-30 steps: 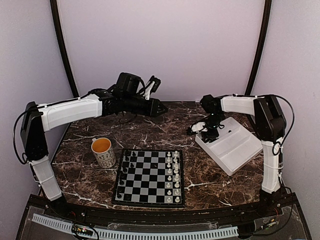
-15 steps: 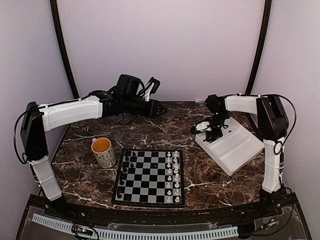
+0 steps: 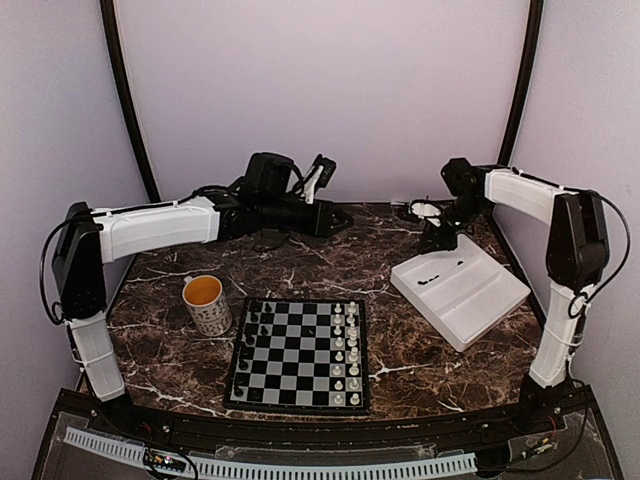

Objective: Set up the chess pieces on the board
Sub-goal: Pick up the pawn from the storage box, then pass from the right arm to the left

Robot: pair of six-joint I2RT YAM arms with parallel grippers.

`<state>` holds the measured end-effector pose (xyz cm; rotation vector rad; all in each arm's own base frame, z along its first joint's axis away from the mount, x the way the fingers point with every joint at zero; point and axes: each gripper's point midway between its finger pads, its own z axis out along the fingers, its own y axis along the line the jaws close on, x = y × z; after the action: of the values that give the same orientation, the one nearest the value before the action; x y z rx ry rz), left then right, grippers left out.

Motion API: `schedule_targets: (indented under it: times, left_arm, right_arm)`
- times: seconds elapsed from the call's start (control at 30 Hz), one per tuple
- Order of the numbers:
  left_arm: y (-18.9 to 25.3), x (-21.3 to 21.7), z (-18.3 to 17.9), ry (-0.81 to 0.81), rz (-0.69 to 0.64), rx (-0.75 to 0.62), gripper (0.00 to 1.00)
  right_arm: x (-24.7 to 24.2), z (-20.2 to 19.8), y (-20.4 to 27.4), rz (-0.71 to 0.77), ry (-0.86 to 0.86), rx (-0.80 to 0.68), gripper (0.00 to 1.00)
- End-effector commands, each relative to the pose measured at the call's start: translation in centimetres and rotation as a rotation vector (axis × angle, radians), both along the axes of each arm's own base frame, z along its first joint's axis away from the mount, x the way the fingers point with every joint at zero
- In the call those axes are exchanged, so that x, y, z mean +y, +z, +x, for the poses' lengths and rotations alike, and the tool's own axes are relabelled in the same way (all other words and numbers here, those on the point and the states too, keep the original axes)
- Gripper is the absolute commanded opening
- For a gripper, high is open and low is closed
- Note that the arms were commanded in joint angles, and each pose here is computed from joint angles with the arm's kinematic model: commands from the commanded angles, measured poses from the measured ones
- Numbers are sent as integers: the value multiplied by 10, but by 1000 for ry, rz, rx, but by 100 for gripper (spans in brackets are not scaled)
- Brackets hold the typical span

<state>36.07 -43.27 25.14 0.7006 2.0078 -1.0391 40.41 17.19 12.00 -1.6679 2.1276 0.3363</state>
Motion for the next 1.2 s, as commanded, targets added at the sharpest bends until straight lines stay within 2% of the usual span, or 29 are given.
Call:
schedule_targets:
  times: [0.0,0.1,0.2,0.57,0.73,0.97,1.17]
  left_arm:
    - [18,-26,-8,-80,-134,23,31]
    - [16,-39,-10,-109,-186,53,32]
    - [14,-45,-12,-126,-214,81,33]
    - [7,-57,-6,-120,-272,148,34]
    - [-2,-55,-1,-81,-252,172,33]
    - [-6,-55,3,-58,-249,186,26]
    - [-9,-51,10,-18,-240,195,29]
  right_arm:
    - [48,-9,62,341,-48,77,14]
    - [66,-12,88,458,-42,90,14]
    - [81,-18,104,502,-10,91,14]
    - [116,-45,105,493,89,108,15]
    - [121,-51,112,509,106,108,15]
    - [122,-54,111,507,113,119,15]
    - [122,-56,110,508,121,123,16]
